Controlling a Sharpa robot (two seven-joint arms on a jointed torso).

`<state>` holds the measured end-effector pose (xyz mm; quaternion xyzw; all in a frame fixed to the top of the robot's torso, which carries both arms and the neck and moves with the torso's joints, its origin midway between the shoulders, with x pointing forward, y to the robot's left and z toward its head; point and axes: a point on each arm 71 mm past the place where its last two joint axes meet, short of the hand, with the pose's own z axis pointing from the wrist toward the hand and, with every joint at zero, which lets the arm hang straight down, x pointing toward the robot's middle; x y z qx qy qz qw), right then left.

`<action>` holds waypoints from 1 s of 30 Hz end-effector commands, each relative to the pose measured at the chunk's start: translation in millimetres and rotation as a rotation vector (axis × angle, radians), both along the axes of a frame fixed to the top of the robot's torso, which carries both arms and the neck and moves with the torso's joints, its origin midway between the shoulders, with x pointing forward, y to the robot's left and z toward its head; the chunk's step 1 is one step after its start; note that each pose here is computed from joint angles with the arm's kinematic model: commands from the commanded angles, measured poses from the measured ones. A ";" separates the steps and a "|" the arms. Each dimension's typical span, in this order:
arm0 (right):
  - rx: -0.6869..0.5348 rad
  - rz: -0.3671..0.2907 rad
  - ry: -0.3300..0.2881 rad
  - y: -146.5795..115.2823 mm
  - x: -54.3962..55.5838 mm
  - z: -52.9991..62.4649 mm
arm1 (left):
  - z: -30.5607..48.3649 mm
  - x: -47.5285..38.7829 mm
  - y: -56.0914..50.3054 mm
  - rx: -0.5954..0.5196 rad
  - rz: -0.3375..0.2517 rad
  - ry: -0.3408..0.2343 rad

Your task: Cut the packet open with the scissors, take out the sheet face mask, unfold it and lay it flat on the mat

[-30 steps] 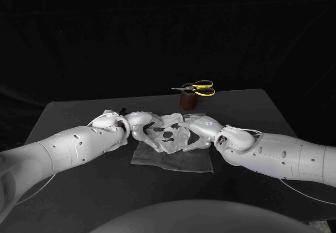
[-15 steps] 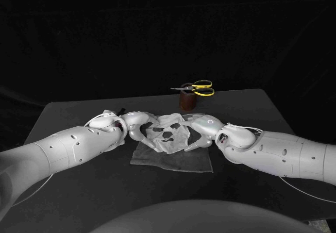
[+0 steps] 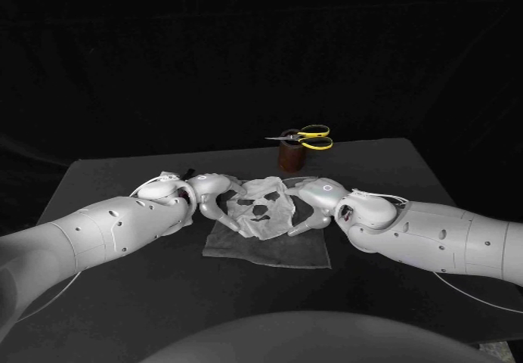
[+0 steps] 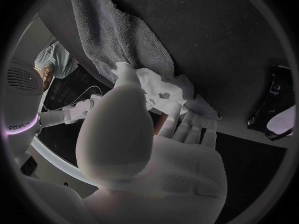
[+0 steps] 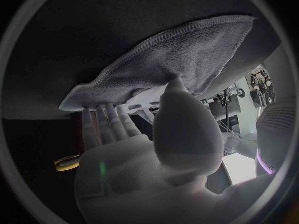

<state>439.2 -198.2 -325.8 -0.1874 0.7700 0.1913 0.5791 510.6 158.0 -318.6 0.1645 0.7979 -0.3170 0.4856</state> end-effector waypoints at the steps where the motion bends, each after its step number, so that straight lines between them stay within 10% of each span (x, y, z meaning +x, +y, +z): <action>1: -0.201 -0.038 0.102 -18.5 -8.0 -24.0 | -4.2 -0.2 3.5 0.048 0.014 0.025; 30: -0.409 -0.140 0.084 -23.8 -14.1 -18.7 | -5.4 1.0 22.7 0.121 0.072 -0.004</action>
